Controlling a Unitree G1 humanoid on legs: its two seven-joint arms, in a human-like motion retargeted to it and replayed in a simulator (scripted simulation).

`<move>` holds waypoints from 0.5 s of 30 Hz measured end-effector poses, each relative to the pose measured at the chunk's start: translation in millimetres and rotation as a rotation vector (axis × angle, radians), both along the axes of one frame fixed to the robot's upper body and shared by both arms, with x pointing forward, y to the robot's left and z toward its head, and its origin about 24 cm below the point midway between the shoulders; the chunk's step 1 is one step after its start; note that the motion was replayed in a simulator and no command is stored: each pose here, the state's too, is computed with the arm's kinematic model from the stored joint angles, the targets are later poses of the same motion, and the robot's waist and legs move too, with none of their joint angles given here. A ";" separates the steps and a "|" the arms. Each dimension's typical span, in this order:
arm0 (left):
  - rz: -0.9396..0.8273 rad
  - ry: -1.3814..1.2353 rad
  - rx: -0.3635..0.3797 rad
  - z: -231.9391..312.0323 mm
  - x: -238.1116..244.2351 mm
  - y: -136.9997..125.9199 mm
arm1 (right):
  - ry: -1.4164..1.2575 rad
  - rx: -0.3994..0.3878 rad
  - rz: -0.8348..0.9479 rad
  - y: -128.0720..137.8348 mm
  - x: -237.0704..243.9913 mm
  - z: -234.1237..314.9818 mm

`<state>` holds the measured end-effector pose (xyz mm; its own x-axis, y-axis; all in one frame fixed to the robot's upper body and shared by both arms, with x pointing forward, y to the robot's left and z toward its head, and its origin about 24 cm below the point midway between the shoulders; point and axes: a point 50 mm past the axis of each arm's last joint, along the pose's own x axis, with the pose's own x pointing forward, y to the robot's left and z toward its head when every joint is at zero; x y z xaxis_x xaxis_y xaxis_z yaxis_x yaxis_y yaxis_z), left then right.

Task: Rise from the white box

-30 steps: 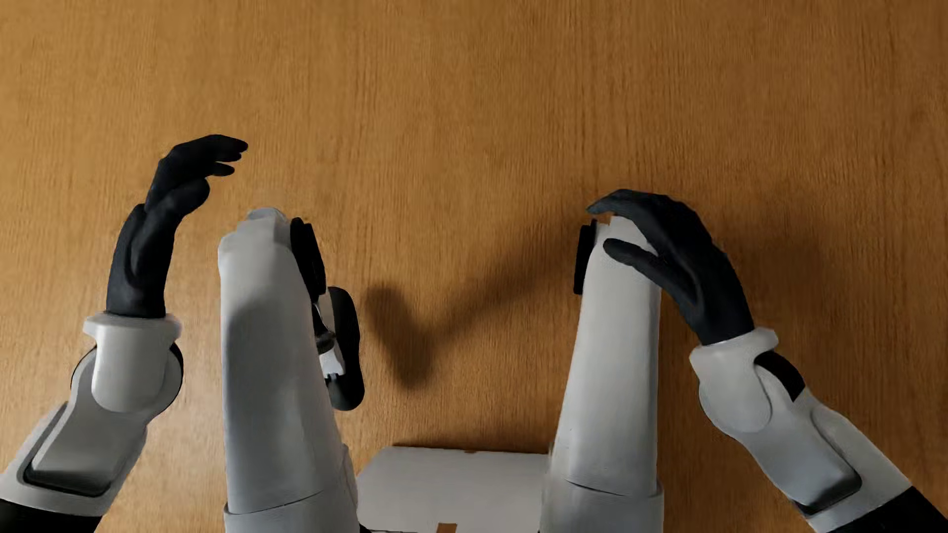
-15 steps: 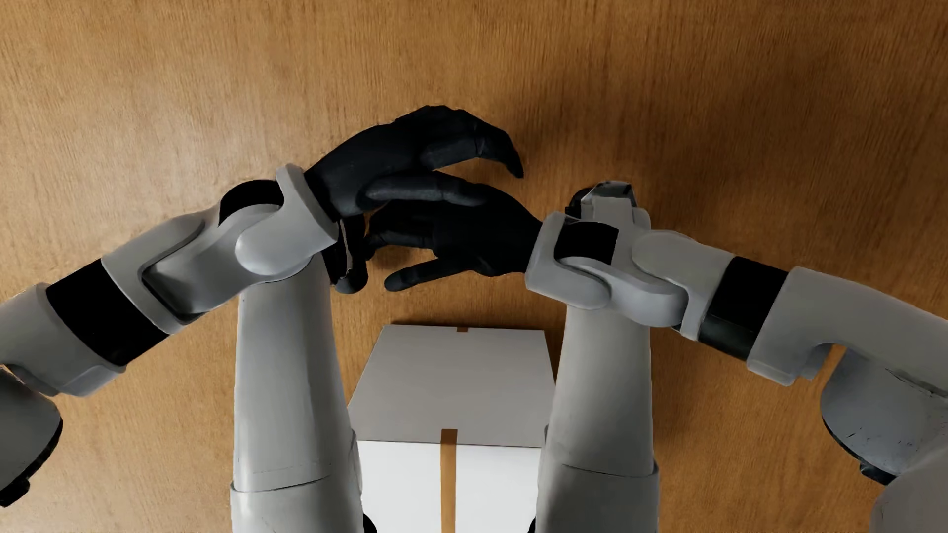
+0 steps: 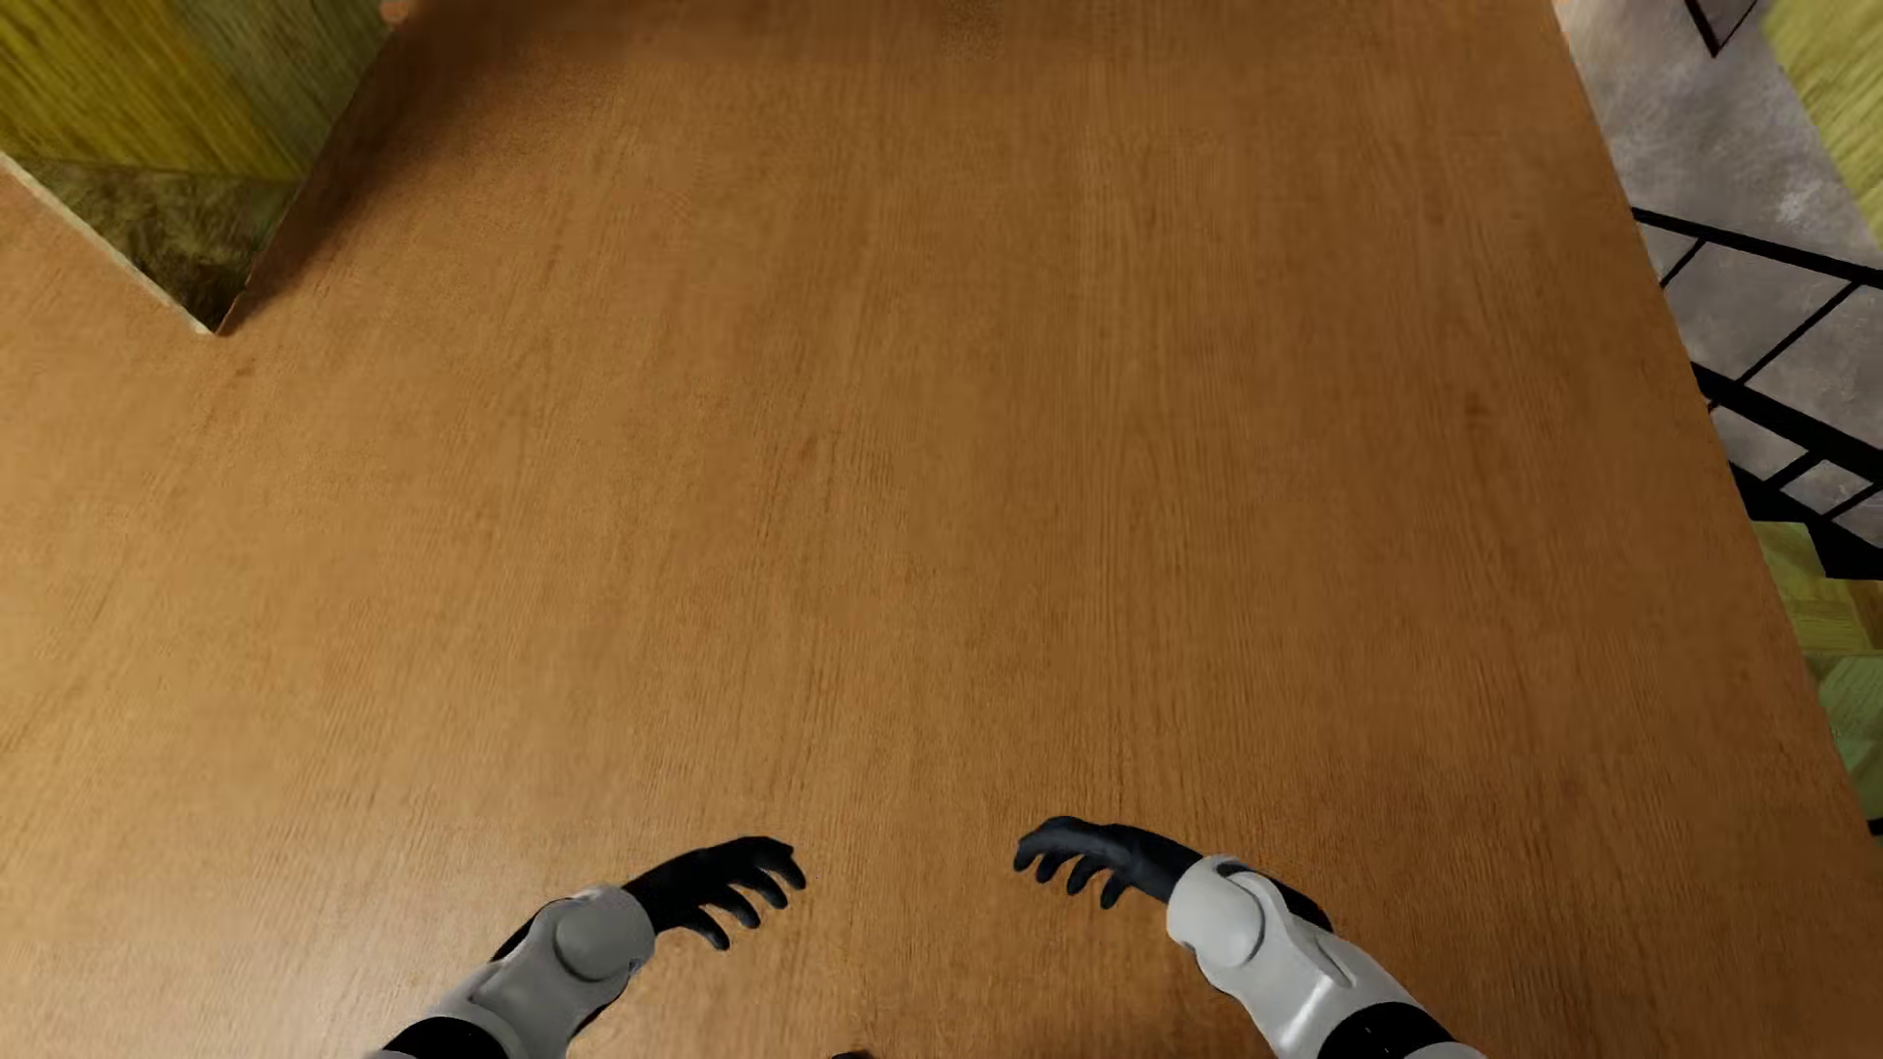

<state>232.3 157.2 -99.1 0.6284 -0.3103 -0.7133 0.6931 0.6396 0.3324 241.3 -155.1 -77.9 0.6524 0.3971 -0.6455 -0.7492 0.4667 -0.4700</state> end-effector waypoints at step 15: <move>0.317 0.370 0.039 -58.4 -118.4 46.5 | 0.446 -0.172 -0.491 -101.5 -137.8 -67.7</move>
